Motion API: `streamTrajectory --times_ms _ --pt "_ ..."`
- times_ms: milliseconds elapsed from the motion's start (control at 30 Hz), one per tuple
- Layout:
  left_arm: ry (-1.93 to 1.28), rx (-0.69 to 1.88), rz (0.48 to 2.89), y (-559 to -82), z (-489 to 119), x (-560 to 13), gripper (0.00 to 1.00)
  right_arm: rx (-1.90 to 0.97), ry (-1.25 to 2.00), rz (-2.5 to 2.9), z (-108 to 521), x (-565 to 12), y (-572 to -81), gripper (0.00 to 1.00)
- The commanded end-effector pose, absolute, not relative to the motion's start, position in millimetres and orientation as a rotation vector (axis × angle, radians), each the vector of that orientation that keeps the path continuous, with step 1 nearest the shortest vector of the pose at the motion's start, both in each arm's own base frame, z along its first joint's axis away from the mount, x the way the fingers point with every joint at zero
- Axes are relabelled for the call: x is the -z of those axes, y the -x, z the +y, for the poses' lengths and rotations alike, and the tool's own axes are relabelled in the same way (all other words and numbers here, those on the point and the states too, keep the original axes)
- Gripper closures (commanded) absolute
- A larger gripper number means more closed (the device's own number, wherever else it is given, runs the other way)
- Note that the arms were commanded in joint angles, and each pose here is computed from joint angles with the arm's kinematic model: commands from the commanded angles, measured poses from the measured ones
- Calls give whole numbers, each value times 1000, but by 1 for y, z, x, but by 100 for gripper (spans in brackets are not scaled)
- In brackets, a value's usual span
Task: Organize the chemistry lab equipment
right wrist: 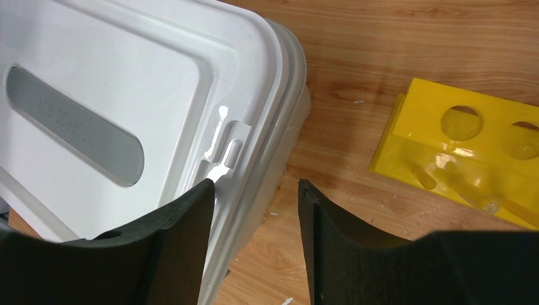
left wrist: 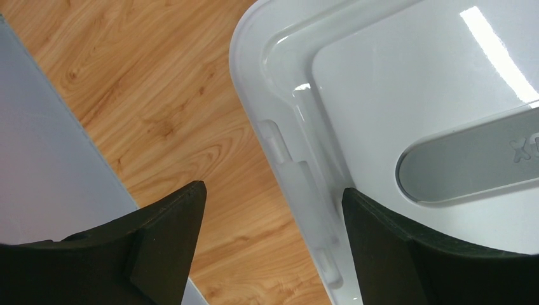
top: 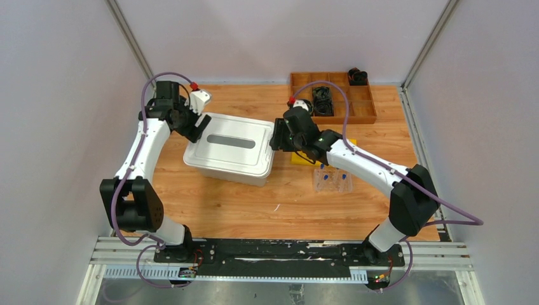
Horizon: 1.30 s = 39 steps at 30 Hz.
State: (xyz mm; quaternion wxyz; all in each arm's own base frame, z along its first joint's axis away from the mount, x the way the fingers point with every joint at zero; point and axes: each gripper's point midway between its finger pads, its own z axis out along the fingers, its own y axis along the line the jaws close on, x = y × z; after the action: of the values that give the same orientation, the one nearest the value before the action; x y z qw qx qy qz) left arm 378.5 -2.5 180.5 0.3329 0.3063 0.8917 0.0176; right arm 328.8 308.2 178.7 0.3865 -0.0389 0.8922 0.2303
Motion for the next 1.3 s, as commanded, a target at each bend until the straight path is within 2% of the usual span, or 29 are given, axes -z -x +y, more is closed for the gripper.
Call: streamTrajectory --times_ms 0,233,467,633,800,1100,1267 --pt "-778 -36 2263 -392 -9 -202 13 -493 36 2288 288 -166 -335 46" --pt "-796 -88 2215 -385 -5 -229 2 -452 8 2324 279 -148 -334 52" --pt "-938 -38 2224 -350 -12 -239 0 -425 -24 2325 267 -144 -333 54" --pt "-1195 -18 2183 -292 -15 -236 0 -471 -8 2224 269 -193 -343 50" --pt "-1348 -34 2177 -250 -3 -221 0 -564 23 2132 284 -236 -350 38" --pt "-1430 -31 2242 -219 5 -179 0 -512 123 2204 310 -212 -364 31" --pt "-1297 -171 2267 -236 22 -166 0 -450 164 2236 313 -196 -372 31"
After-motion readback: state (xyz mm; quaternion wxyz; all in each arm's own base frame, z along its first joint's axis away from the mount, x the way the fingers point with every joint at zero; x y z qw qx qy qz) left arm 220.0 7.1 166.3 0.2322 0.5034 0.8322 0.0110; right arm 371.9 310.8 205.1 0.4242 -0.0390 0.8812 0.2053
